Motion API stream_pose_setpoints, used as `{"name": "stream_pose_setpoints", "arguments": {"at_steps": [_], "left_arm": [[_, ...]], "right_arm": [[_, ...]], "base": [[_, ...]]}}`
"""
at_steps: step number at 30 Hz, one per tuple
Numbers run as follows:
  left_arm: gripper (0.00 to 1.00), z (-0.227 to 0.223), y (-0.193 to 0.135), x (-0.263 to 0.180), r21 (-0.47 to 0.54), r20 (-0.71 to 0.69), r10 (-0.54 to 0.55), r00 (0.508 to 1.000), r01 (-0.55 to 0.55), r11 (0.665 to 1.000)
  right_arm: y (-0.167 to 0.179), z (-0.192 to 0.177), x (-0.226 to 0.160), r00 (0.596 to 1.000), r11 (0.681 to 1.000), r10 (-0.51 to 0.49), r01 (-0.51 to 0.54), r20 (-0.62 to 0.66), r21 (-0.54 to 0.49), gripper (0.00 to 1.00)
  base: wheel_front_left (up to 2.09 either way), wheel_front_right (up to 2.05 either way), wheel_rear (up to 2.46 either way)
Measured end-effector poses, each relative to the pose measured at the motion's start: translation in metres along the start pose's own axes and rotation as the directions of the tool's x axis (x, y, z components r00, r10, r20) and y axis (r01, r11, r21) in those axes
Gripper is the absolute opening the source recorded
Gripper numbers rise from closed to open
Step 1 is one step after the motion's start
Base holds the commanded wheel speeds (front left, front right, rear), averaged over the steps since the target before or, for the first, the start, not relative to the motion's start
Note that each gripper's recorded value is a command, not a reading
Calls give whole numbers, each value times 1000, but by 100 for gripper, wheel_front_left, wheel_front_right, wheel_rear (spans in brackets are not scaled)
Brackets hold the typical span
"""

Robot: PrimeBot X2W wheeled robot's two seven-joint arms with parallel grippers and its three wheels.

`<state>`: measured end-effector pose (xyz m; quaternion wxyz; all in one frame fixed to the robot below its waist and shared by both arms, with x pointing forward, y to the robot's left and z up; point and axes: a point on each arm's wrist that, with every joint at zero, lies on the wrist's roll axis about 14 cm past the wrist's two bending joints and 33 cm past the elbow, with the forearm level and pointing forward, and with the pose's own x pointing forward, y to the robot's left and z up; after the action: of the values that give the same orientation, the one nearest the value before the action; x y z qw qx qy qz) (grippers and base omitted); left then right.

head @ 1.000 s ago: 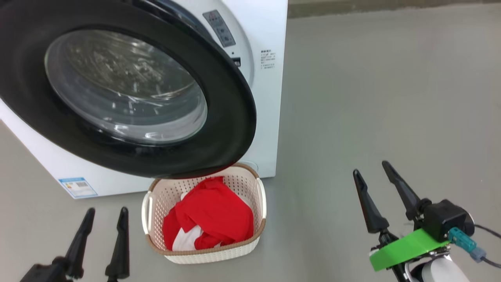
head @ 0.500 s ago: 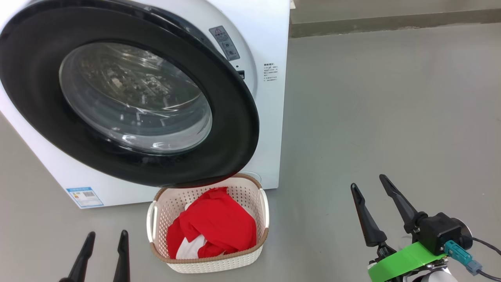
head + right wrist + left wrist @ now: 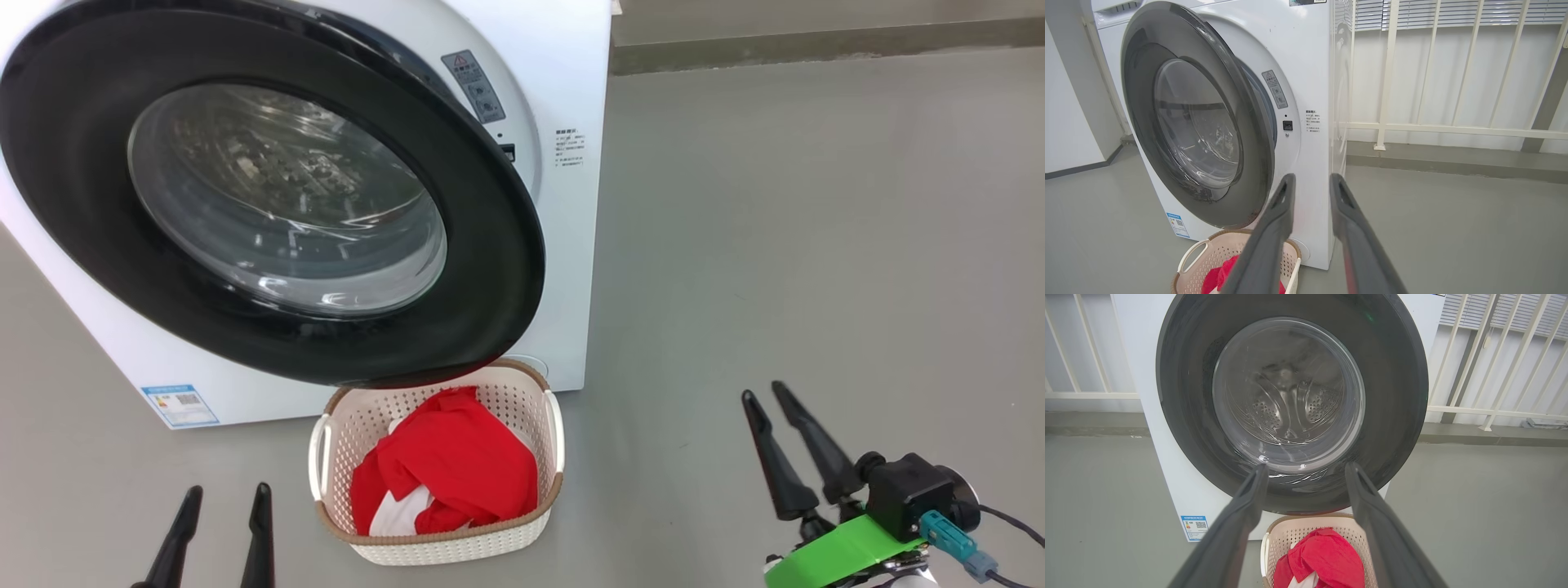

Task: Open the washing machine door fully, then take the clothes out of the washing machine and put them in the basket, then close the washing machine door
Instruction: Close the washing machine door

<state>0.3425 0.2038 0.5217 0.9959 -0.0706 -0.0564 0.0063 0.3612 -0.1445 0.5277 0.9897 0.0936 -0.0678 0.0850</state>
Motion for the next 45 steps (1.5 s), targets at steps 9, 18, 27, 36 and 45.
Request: {"name": "stream_pose_setpoints", "arguments": {"at_steps": [9,18,27,36,45], "left_arm": [[100,-3,1,-2,0,-5,5,1000,-5,1000],[100,-2,8,-8,-10,-1,34,999,-34,999],[100,6,15,-2,3,27,60,998,-60,998],[100,5,31,-4,-43,26,128,991,-127,991],[100,-2,43,-1,-70,6,179,984,-178,982]], "right_arm": [[12,-18,5,997,999,48,-48,-58,-1,0],[49,-18,46,981,983,183,-184,-60,-6,0],[97,-34,96,935,941,337,-339,-111,-3,0],[129,-50,146,892,903,422,-429,-160,-15,0],[143,-62,188,872,884,454,-466,-183,-28,0]], "base": [[0,0,0],[0,0,0],[0,0,0],[0,0,0],[0,0,0]]}}
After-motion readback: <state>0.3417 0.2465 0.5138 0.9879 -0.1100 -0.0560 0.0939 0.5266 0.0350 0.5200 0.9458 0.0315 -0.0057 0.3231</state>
